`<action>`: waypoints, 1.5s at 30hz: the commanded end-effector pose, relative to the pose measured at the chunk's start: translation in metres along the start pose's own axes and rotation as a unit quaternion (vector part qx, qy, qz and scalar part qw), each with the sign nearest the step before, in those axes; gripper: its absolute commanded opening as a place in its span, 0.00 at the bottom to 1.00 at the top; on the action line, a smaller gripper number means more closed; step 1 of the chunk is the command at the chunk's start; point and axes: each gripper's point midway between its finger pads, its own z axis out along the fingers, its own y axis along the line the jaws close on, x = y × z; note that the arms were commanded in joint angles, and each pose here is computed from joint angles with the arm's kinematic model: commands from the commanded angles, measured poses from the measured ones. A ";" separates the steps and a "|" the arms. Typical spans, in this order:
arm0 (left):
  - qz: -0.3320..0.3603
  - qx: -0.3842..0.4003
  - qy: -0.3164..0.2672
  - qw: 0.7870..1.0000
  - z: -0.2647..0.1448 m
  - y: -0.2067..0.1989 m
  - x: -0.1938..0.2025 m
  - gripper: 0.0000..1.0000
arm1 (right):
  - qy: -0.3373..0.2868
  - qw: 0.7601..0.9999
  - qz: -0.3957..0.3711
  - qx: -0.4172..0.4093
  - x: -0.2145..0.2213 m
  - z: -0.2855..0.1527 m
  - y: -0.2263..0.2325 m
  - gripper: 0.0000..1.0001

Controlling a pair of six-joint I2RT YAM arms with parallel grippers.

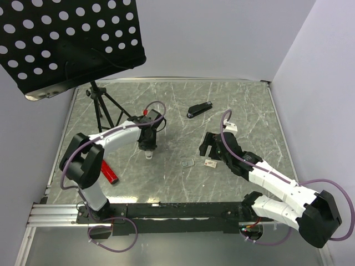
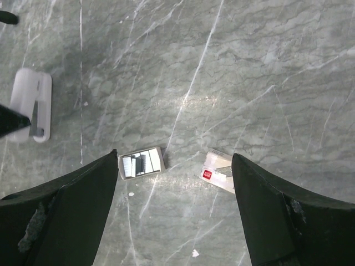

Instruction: Load the staples into the stapler

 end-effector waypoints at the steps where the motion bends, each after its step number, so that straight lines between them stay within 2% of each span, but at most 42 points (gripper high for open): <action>1: -0.002 -0.002 -0.059 0.998 0.001 -0.003 -0.047 0.18 | -0.010 1.000 -0.010 -0.001 -0.009 -0.002 0.001 0.89; 9: -0.011 0.004 -0.093 0.996 -0.016 -0.006 -0.079 0.38 | -0.008 1.000 -0.028 0.008 -0.016 -0.002 0.002 0.91; 13: -0.019 0.017 -0.123 0.992 -0.037 -0.005 -0.092 0.52 | -0.011 0.999 -0.032 0.011 -0.026 0.001 0.007 0.92; 17: -0.027 0.032 -0.130 0.991 -0.045 -0.003 -0.096 0.58 | -0.008 0.999 -0.038 0.018 -0.034 0.007 0.010 0.93; 20: -0.036 0.039 -0.146 0.988 -0.056 0.000 -0.101 0.66 | -0.012 0.999 -0.040 0.025 -0.042 0.011 0.014 0.93; 24: -0.060 0.059 -0.184 0.979 -0.078 0.012 -0.103 0.79 | -0.018 0.998 -0.023 0.051 -0.065 0.020 0.014 0.99; 25: -0.072 0.078 -0.222 0.969 -0.100 0.014 -0.112 0.88 | -0.018 0.998 -0.019 0.058 -0.070 0.023 0.013 1.00; 27: -0.080 0.081 -0.240 0.964 -0.105 0.025 -0.103 0.94 | -0.014 0.997 -0.007 0.077 -0.081 0.032 0.011 1.00; 28: -0.090 0.095 -0.283 0.950 -0.129 0.030 -0.108 0.99 | -0.011 0.997 -0.002 0.080 -0.085 0.036 0.011 1.00; 30: -0.101 0.096 -0.302 0.943 -0.129 0.042 -0.094 0.99 | -0.001 0.996 0.010 0.092 -0.096 0.049 0.012 1.00; 32: -0.117 0.114 -0.372 0.914 -0.160 0.055 -0.094 1.00 | 0.002 0.995 0.016 0.101 -0.104 0.059 0.013 1.00; 33: -0.113 0.106 -0.370 0.916 -0.146 0.063 -0.078 1.00 | 0.002 0.994 0.017 0.111 -0.111 0.069 0.015 1.00; 34: -0.118 0.117 -0.407 0.898 -0.165 0.071 -0.075 1.00 | 0.003 0.993 0.018 0.116 -0.115 0.075 0.015 1.00; 35: -0.112 0.115 -0.427 0.890 -0.169 0.076 -0.072 1.00 | 0.016 0.991 0.018 0.130 -0.110 0.089 0.012 1.00; 36: -0.107 0.108 -0.427 0.891 -0.157 0.082 -0.059 0.99 | 0.007 0.991 0.023 0.128 -0.124 0.093 0.020 1.00; 37: -0.111 0.118 -0.453 0.876 -0.171 0.088 -0.055 0.99 | 0.006 0.990 0.025 0.137 -0.129 0.099 0.019 1.00; 39: -0.104 0.112 -0.470 0.870 -0.168 0.096 -0.046 0.99 | 0.003 0.988 0.037 0.148 -0.139 0.118 0.025 1.00; 41: -0.115 0.114 -0.497 0.853 -0.181 0.103 -0.045 0.99 | 0.012 0.985 0.042 0.169 -0.136 0.139 0.021 1.00; 42: -0.121 0.110 -0.508 0.846 -0.183 0.106 -0.047 1.00 | -0.001 0.985 0.050 0.167 -0.151 0.144 0.028 1.00; 44: -0.123 0.105 -0.523 0.837 -0.191 0.111 -0.050 0.99 | 0.012 0.981 0.056 0.186 -0.144 0.164 0.024 1.00; 45: -0.124 0.103 -0.526 0.835 -0.193 0.112 -0.051 0.99 | 0.002 0.982 0.065 0.178 -0.156 0.169 0.032 1.00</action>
